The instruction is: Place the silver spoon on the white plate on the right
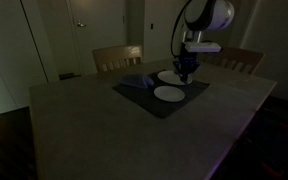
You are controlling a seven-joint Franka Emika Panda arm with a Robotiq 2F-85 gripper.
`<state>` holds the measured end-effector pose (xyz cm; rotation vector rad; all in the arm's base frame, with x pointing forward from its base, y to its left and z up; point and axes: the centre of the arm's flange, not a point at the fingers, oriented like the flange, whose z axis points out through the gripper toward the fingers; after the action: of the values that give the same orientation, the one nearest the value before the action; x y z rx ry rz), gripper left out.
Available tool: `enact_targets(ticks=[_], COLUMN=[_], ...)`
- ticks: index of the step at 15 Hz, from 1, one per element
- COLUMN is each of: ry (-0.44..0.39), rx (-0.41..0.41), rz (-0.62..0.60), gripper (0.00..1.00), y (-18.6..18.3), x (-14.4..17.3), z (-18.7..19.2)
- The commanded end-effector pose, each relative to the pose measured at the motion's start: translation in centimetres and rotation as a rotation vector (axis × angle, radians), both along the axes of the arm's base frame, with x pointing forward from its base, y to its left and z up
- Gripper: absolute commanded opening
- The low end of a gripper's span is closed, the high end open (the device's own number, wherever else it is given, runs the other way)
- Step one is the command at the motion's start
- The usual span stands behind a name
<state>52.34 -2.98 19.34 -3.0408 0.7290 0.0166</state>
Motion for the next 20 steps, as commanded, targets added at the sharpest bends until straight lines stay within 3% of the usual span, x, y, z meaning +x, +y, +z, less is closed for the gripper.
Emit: enact_targets(ticks=[1,10,20], ry=[0.023,0.130,0.118], rx=[0.053,0.102,0.082], rz=[0.034,0.165,0.192], gripper=[0.04,0.04,0.04], y=[-2.1,-3.7,-2.1], x=[1.6,2.2,2.3], z=[-0.3,-2.2,-3.0])
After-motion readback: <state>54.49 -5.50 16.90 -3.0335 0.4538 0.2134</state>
